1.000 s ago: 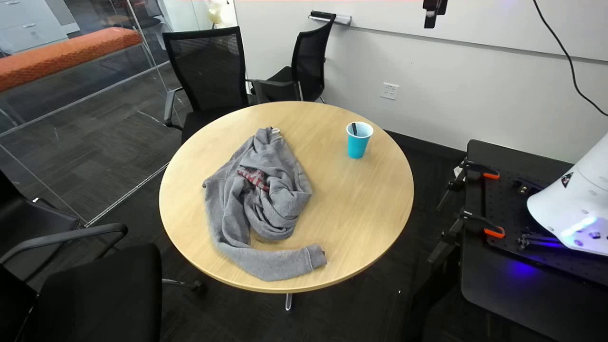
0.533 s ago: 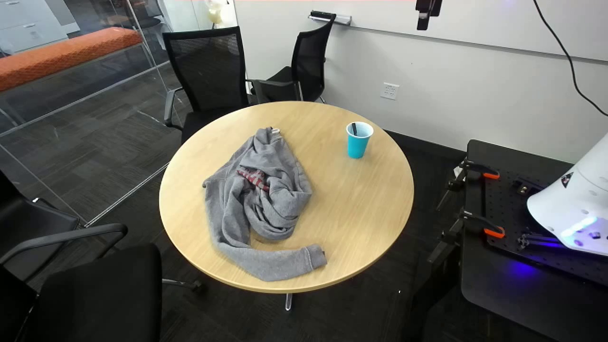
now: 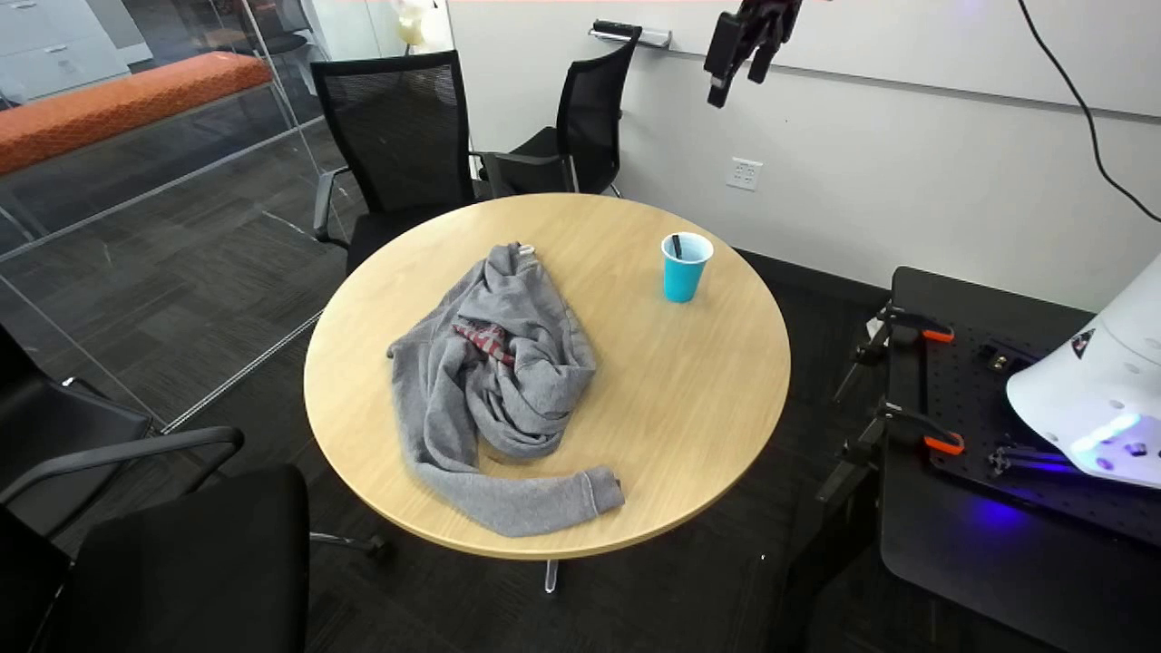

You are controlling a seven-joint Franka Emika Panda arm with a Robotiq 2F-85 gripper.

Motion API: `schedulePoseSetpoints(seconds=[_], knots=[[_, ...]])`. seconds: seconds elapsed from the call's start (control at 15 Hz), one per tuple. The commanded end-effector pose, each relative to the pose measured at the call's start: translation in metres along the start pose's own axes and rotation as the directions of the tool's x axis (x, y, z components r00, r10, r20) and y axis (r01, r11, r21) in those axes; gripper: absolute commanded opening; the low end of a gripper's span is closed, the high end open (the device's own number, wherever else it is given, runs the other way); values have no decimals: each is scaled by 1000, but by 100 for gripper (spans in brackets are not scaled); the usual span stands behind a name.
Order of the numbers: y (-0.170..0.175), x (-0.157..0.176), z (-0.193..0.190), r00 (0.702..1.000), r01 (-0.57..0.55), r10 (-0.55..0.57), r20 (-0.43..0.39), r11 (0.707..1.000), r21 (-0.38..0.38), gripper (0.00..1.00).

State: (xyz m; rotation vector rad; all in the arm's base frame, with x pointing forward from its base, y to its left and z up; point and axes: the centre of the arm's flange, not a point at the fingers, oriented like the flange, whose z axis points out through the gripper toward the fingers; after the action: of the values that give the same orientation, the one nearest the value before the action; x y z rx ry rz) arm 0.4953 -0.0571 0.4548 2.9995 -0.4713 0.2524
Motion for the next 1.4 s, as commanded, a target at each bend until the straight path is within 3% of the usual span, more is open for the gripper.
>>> schedulePoseSetpoints(seconds=[0.0,0.33,0.73,1.33], knots=[[-4,-2,48,990,-91,93,-108,996,25,100],[10,-7,96,965,-168,169,-202,986,19,100],[31,4,143,949,-142,124,-290,989,-43,100],[36,12,210,957,-84,76,-280,996,-17,100]])
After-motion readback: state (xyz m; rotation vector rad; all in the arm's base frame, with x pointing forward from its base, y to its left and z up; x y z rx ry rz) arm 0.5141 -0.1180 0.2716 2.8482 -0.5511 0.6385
